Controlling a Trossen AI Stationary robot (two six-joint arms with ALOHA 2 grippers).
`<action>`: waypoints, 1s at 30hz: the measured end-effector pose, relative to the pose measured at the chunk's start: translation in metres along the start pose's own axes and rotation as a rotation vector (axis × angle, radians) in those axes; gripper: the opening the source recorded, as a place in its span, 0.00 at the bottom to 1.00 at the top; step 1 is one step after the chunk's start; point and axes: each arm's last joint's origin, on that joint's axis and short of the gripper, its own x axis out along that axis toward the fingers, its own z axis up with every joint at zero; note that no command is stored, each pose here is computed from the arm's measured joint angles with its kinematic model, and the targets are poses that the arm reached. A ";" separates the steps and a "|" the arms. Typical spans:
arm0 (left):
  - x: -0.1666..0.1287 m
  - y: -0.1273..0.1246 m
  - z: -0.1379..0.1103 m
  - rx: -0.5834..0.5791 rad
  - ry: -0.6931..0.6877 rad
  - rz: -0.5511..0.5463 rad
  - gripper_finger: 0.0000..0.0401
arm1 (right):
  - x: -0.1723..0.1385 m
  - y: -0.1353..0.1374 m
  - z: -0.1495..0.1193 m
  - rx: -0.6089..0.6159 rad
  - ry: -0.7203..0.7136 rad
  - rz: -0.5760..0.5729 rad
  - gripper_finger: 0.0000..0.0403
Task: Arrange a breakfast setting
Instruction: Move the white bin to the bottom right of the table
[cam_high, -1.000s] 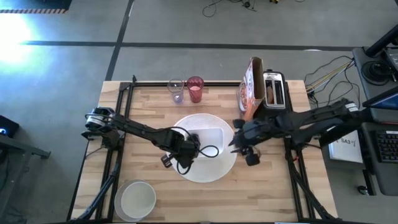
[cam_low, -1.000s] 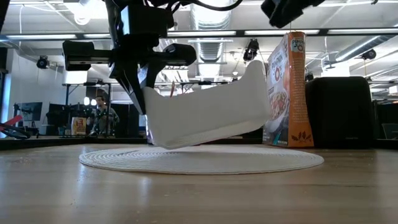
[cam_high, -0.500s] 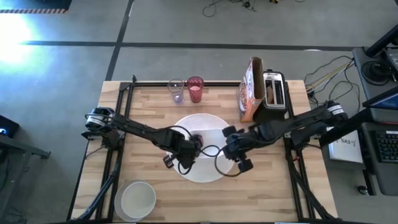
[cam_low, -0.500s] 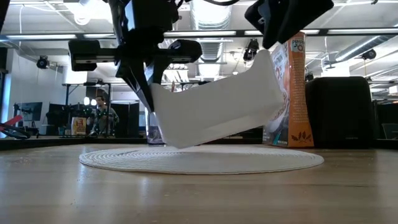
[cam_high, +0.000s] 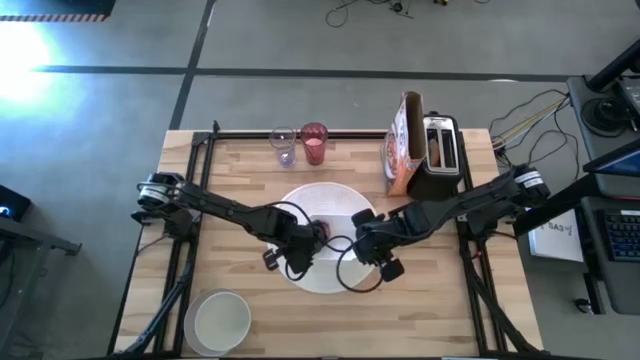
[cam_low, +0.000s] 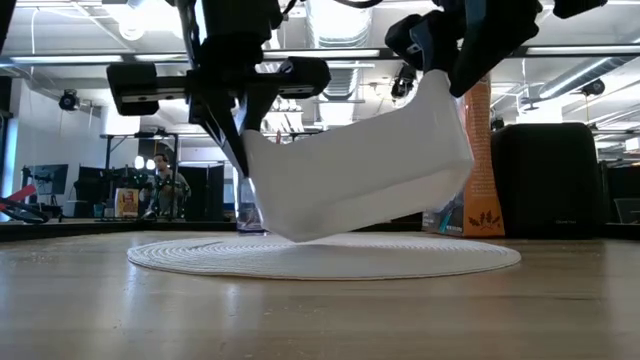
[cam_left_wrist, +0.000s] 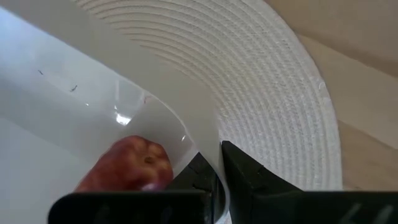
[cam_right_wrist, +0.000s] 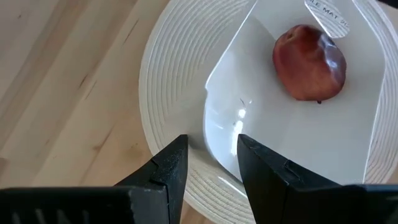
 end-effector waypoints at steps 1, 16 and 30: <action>0.000 0.000 0.000 0.007 -0.001 0.001 0.00 | 0.000 0.000 0.000 0.001 0.005 0.002 0.32; 0.001 0.005 0.001 0.033 -0.025 0.037 0.00 | 0.019 0.005 -0.003 -0.007 0.063 0.074 0.32; 0.002 0.005 0.001 0.033 -0.027 0.046 0.00 | 0.036 0.009 -0.002 -0.010 0.112 0.099 0.21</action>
